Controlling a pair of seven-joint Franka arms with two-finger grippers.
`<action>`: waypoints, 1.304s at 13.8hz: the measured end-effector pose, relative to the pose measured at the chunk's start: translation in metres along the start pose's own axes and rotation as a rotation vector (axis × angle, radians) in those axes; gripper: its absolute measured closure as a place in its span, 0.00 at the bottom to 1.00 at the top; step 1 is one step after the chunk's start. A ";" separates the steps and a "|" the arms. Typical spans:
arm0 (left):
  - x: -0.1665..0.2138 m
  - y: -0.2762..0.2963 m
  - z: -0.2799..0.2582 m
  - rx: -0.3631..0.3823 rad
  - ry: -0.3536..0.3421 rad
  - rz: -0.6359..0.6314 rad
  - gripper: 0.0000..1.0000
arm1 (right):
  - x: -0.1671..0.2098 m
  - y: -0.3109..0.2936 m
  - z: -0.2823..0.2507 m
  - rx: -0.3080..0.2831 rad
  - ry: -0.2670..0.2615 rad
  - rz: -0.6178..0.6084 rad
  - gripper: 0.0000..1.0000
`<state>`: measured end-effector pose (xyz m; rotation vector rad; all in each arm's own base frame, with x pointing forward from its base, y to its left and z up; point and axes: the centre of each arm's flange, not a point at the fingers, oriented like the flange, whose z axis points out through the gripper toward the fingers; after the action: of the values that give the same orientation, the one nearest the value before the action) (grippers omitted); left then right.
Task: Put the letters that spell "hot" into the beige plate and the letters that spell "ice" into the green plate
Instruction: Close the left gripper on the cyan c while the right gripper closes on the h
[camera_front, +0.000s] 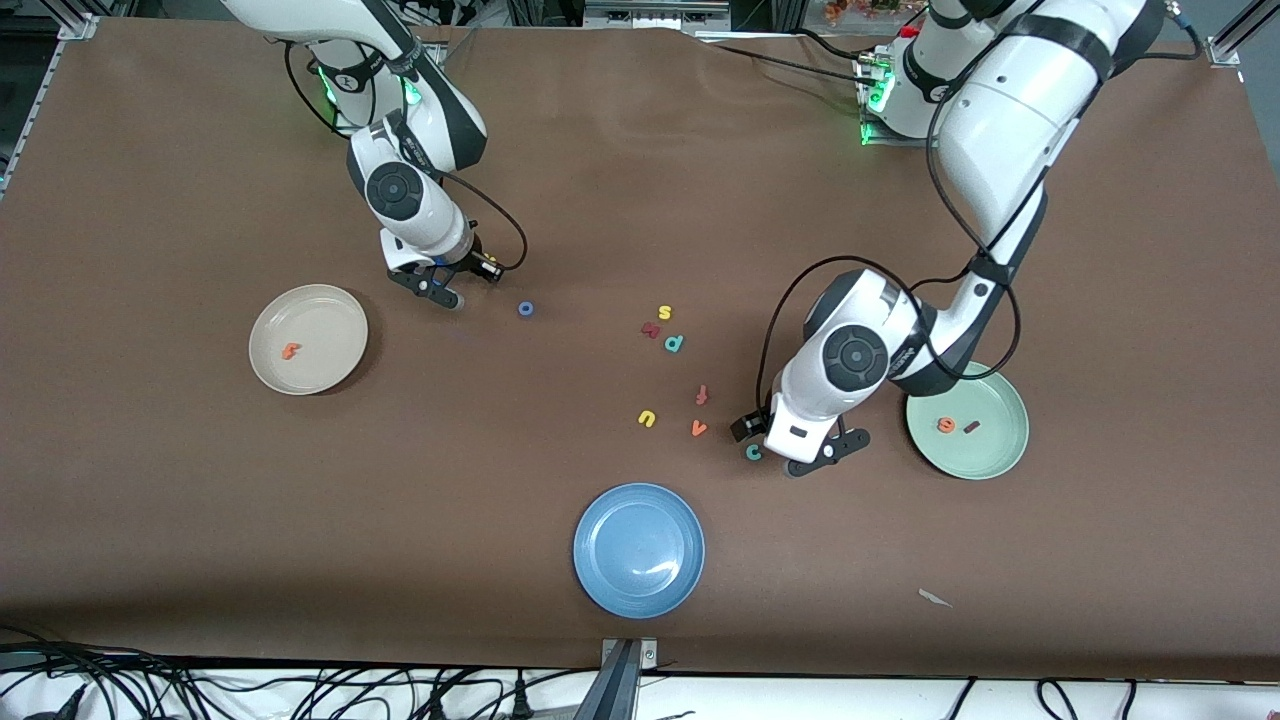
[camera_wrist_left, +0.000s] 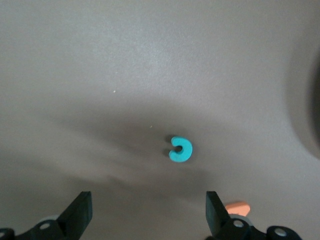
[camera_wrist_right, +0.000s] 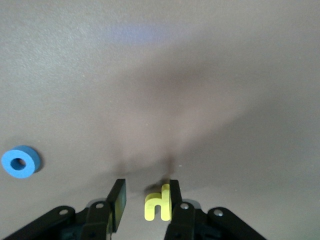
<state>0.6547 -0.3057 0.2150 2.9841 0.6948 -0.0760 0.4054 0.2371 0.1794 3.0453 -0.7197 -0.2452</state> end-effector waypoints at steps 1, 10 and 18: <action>0.002 0.004 0.005 0.006 0.010 -0.006 0.00 | -0.001 0.002 0.002 0.004 0.003 0.000 0.57; 0.016 0.013 0.028 0.002 0.035 -0.034 0.04 | -0.004 0.006 0.007 0.018 0.014 0.001 0.58; 0.014 0.015 0.039 0.008 0.053 -0.045 0.17 | -0.009 0.005 0.009 0.025 0.016 -0.007 0.58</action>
<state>0.6725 -0.3160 0.1759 2.9886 0.7687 -0.0019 0.3944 0.2370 0.1722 3.0704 -0.7172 -0.2124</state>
